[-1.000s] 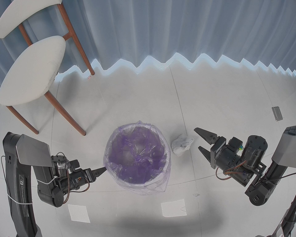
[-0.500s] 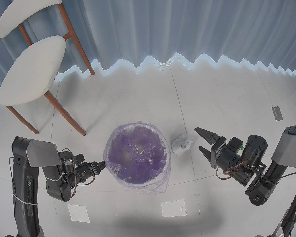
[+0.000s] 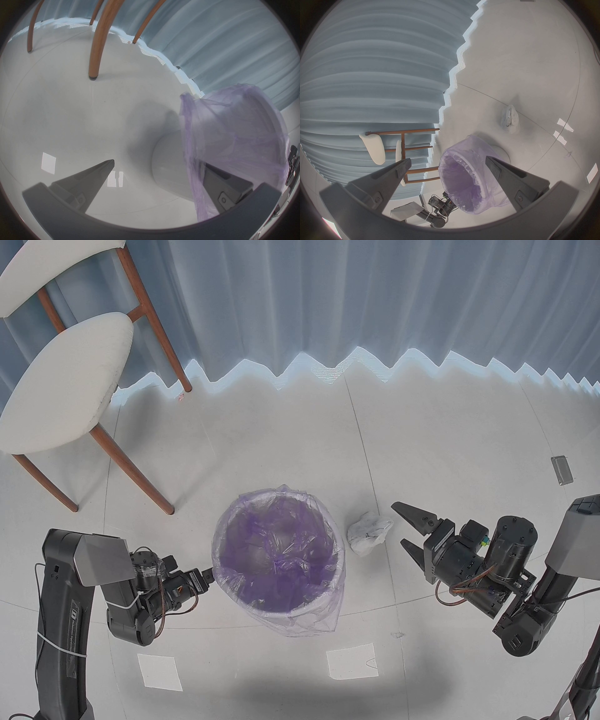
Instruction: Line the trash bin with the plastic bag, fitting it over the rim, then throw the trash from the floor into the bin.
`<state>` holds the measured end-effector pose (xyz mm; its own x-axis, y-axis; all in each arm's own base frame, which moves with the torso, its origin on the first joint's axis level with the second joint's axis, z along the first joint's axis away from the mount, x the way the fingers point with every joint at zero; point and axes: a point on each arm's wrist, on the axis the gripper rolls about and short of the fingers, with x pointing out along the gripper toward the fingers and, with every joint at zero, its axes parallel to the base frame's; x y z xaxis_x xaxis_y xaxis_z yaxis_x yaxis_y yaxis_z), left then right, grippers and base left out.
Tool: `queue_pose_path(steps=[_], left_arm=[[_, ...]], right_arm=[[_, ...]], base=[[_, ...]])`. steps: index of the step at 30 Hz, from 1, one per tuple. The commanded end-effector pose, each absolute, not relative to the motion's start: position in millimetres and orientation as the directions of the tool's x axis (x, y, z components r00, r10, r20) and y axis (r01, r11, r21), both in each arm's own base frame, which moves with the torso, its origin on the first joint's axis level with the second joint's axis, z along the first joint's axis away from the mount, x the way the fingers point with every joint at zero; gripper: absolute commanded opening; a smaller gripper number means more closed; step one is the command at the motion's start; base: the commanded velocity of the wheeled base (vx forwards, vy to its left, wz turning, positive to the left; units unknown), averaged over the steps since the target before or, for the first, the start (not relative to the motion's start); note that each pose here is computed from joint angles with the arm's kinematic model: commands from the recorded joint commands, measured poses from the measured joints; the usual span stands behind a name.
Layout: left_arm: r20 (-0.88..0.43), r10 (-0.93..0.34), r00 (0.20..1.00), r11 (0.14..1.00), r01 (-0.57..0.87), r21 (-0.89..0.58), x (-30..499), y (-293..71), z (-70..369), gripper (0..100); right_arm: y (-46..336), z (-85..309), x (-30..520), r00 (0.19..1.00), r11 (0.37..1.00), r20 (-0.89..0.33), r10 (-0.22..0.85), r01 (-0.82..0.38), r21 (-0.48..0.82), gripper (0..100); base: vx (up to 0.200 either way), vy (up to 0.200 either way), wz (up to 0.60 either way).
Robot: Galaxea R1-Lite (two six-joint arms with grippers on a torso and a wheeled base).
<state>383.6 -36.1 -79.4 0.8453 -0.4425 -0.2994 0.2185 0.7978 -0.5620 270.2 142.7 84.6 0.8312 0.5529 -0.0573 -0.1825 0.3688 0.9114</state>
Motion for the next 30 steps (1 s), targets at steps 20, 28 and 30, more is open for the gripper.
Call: queue_pose_path(steps=[20, 28, 30], left_arm=[[-0.522, -0.388, 0.76, 0.79, -0.017, -0.612, 411.7, -37.8, -77.5, 100], [-0.583, -0.377, 0.72, 0.794, -0.073, -0.603, 427.1, -41.3, -72.2, 100], [-0.596, -0.377, 0.709, 0.795, -0.082, -0.601, 428.2, -42.1, -72.2, 100]], right_arm=[[142.4, 78.2, 274.4, 0.835, 0.382, -0.064, 0.547, -0.181, 0.906, 100], [142.5, 77.8, 274.5, 0.835, 0.382, -0.066, 0.547, -0.179, 0.906, 100], [142.5, 77.8, 274.5, 0.835, 0.382, -0.066, 0.547, -0.179, 0.906, 100]], base=[[0.0, 0.0, 0.0], [0.0, 0.0, 0.0], [0.0, 0.0, 0.0]])
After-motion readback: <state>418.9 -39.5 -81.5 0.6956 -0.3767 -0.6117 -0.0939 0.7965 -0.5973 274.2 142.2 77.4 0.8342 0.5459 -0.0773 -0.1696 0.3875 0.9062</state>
